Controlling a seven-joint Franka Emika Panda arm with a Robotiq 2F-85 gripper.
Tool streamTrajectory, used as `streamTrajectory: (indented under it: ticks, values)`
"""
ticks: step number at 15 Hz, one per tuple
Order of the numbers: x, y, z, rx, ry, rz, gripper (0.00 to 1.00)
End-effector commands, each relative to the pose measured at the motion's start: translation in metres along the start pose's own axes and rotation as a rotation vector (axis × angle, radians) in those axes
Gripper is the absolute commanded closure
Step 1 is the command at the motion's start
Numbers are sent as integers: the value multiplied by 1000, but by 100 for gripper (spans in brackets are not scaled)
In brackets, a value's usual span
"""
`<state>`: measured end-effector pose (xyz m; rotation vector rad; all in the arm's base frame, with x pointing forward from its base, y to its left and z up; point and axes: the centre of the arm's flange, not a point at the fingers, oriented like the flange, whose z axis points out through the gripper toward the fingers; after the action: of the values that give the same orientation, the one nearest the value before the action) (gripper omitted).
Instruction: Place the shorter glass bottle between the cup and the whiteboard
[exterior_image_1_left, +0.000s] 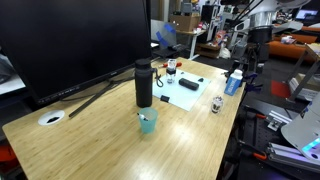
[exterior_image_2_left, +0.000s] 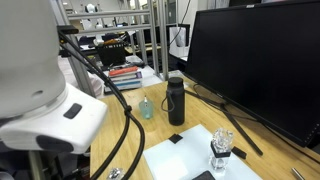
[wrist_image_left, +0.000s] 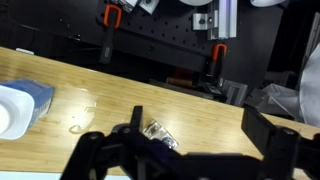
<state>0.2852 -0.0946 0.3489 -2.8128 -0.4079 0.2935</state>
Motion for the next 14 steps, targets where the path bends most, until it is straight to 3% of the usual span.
streamTrajectory:
  ticks: [1, 6, 9, 10, 11, 14]
  values:
    - [4, -3, 4, -21, -14, -26, 0]
    - [9, -26, 54, -6, -230, -241, 0]
    - [15, -34, 76, -75, -315, -370, 0]
    - [17, -34, 79, -103, -324, -405, 0]
    - [28, -33, 60, -53, -306, -336, 0]
    - [33, -33, 64, -78, -334, -377, 0]
